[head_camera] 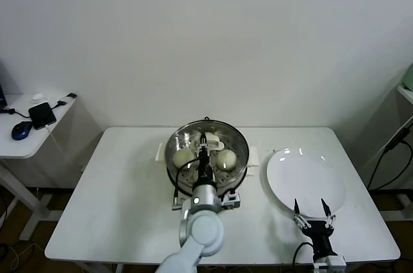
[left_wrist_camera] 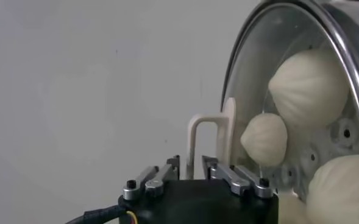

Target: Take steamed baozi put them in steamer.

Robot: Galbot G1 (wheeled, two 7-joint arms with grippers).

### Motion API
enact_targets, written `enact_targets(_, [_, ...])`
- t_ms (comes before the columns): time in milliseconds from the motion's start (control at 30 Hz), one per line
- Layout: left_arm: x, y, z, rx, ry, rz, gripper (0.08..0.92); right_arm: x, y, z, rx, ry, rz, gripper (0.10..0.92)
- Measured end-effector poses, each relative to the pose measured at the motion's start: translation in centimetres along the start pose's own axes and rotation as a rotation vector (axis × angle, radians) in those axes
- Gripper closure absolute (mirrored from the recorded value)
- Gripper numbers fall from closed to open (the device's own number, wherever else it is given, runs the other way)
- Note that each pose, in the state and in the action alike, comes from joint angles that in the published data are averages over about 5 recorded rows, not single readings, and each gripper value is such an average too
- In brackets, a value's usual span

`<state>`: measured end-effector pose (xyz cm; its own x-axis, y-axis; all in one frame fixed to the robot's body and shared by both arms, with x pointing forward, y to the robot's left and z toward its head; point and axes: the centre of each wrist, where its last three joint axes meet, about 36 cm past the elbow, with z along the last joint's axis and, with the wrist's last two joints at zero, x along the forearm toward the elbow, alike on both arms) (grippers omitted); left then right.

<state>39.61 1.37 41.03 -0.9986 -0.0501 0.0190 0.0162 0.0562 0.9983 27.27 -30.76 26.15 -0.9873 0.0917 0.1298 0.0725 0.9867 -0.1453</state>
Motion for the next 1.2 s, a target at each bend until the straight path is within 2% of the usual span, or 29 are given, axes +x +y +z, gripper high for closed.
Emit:
enact_targets(333, [1.5,1.9,1.8,0.075,-0.035,0.012,0.387,-0.1,0.4,-0.4,-0.012,0.009,-0.009,0.2])
enact_targets(500, [2.7,3.2,3.7,0.158,-0.074,0.004,0.241,0.1,0.9,-0.5,-0.025,0.006,-0.01,0.2])
enact_targets(600, [3.2,4.0,5.2,0.246,-0.114,-0.008,0.19,0.1,1.0,-0.6,-0.027,-0.009,-0.011,0.2])
enact_targets(767, [3.1,5.6,9.0,0.474,-0.15,-0.036,0.177,0.4,1.0,-0.9,-0.032,-0.039,-0.016,0.2])
enact_targets(867, [2.7,6.1,12.3,0.63,-0.139,-0.042,0.177,0.7,1.1,-1.0,-0.042,-0.057,-0.027,0.2])
enact_targets(967, [2.4,5.9,15.9,0.771,-0.111,-0.036,0.177,0.8,1.1,-1.1,-0.052,-0.073,-0.032,0.2])
enact_targets(1200, [3.2,2.7,23.1,1.082,-0.044,0.05,0.177,0.7,1.1,-1.0,-0.073,-0.099,-0.033,0.2])
